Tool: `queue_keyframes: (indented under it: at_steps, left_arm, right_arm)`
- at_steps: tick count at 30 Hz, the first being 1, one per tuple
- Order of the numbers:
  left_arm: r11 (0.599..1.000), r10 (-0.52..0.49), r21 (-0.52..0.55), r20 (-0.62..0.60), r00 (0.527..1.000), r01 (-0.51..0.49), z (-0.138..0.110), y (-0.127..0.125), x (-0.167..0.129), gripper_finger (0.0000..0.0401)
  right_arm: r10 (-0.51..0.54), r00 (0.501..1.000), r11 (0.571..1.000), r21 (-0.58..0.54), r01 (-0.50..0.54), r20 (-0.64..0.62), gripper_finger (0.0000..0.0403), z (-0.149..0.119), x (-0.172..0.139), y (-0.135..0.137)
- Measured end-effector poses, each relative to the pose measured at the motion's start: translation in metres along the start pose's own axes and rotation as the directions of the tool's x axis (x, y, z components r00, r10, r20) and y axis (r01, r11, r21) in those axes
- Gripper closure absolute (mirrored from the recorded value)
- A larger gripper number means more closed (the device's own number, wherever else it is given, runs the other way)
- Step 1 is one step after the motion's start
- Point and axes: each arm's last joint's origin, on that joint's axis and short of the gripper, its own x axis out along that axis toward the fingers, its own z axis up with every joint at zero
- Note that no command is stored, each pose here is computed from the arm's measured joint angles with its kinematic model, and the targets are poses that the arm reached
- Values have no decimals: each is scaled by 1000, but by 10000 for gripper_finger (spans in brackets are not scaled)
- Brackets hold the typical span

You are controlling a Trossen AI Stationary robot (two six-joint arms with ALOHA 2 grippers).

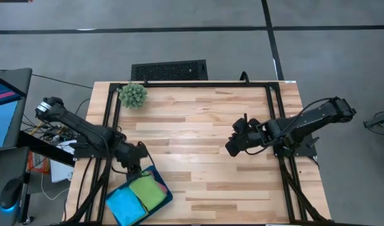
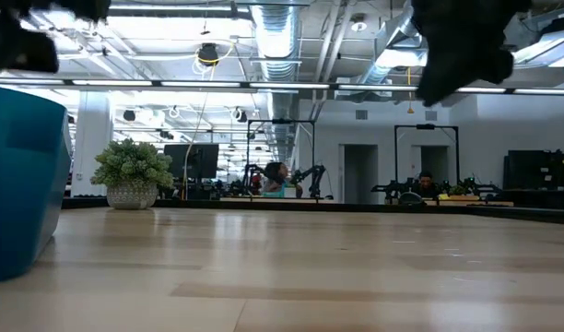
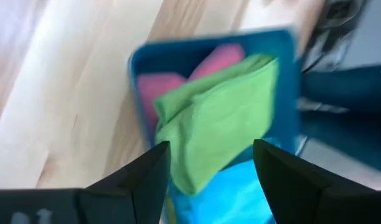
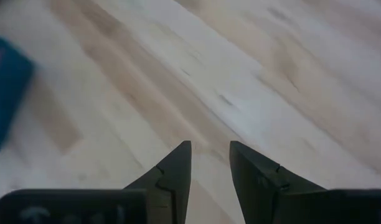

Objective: Fold microfiber towels
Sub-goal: Return to Home Position

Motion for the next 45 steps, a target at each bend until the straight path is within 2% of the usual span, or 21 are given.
queue_keyframes:
  at_steps: [5, 8, 11, 13, 15, 16, 18, 19, 21, 22, 25, 28, 31, 33, 36, 38, 39, 40, 42, 44, 45]
  left_arm:
    - [990, -131, -31, 165, 977, 138, -1, -6, -50, 180]
    - [960, -264, -18, 264, 928, 278, -4, -12, -86, 180]
    - [937, -347, 76, 331, 878, 341, -10, -12, -115, 180]
    - [923, -381, 111, 382, 842, 368, -15, -9, -130, 180]
    - [916, -400, 202, 484, 778, 345, -18, -6, -143, 180]
    - [906, -422, 284, 538, 730, 314, -19, -6, -150, 180]
    - [855, -507, 456, 637, 580, 247, -22, -5, -166, 180]
    - [825, -550, 525, 663, 508, 209, -25, -3, -173, 180]
    - [802, -580, 580, 704, 410, 139, -31, 5, -178, 180]
    - [808, -573, 577, 721, 389, 122, -33, 10, -175, 180]
    - [843, -521, 524, 735, 434, 125, -37, 28, -147, 180]
    - [830, -550, 537, 738, 391, 153, -39, 41, -121, 180]
    - [827, -560, 526, 735, 383, 199, -44, 59, -94, 180]
    - [823, -568, 514, 735, 370, 241, -48, 72, -77, 180]
    - [787, -615, 543, 728, 302, 293, -56, 88, -60, 180]
    - [757, -648, 572, 722, 245, 317, -61, 98, -53, 180]
    - [752, -652, 576, 722, 233, 319, -62, 101, -48, 180]
    - [752, -652, 579, 723, 227, 314, -61, 102, -43, 180]
    - [760, -648, 579, 715, 265, 296, -60, 103, -33, 180]
    - [751, -657, 588, 713, 245, 302, -59, 103, -29, 180]
    - [754, -653, 584, 720, 237, 303, -58, 104, -25, 180]
  right_arm:
    - [167, 979, 981, -119, -152, 121, 269, 34, -39, 9]
    - [267, 939, 948, -232, -216, 215, 269, 59, -78, 7]
    - [333, 891, 907, -363, -214, 308, 269, 78, -118, -3]
    - [345, 862, 903, -380, -198, 371, 269, 86, -140, -14]
    - [335, 795, 920, -358, -159, 506, 269, 92, -163, -26]
    - [324, 764, 924, -360, -129, 558, 269, 92, -173, -34]
    - [303, 712, 935, -343, -93, 633, 269, 89, -191, -53]
    - [284, 702, 943, -321, -83, 653, 269, 85, -196, -64]
    - [267, 687, 955, -283, -93, 676, 269, 75, -199, -83]
    - [263, 686, 958, -271, -99, 678, 269, 68, -197, -90]
    - [267, 685, 962, -223, -155, 678, 269, 41, -183, -114]
    - [270, 677, 961, -156, -227, 684, 269, 12, -160, -134]
    - [274, 657, 954, -112, -278, 702, 269, -14, -131, -147]
    - [273, 614, 944, -84, -318, 740, 269, -27, -117, -155]
    - [272, 561, 934, -73, -351, 782, 269, -45, -98, -165]
    - [257, 568, 941, -69, -332, 782, 269, -49, -86, -164]
    - [238, 599, 954, -68, -293, 765, 269, -52, -81, -164]
    - [222, 615, 961, -64, -267, 756, 269, -53, -78, -164]
    - [189, 616, 969, -44, -243, 765, 269, -51, -75, -161]
    - [168, 652, 980, -55, -190, 739, 269, -55, -62, -160]
    - [170, 649, 980, -59, -189, 742, 269, -57, -60, -160]
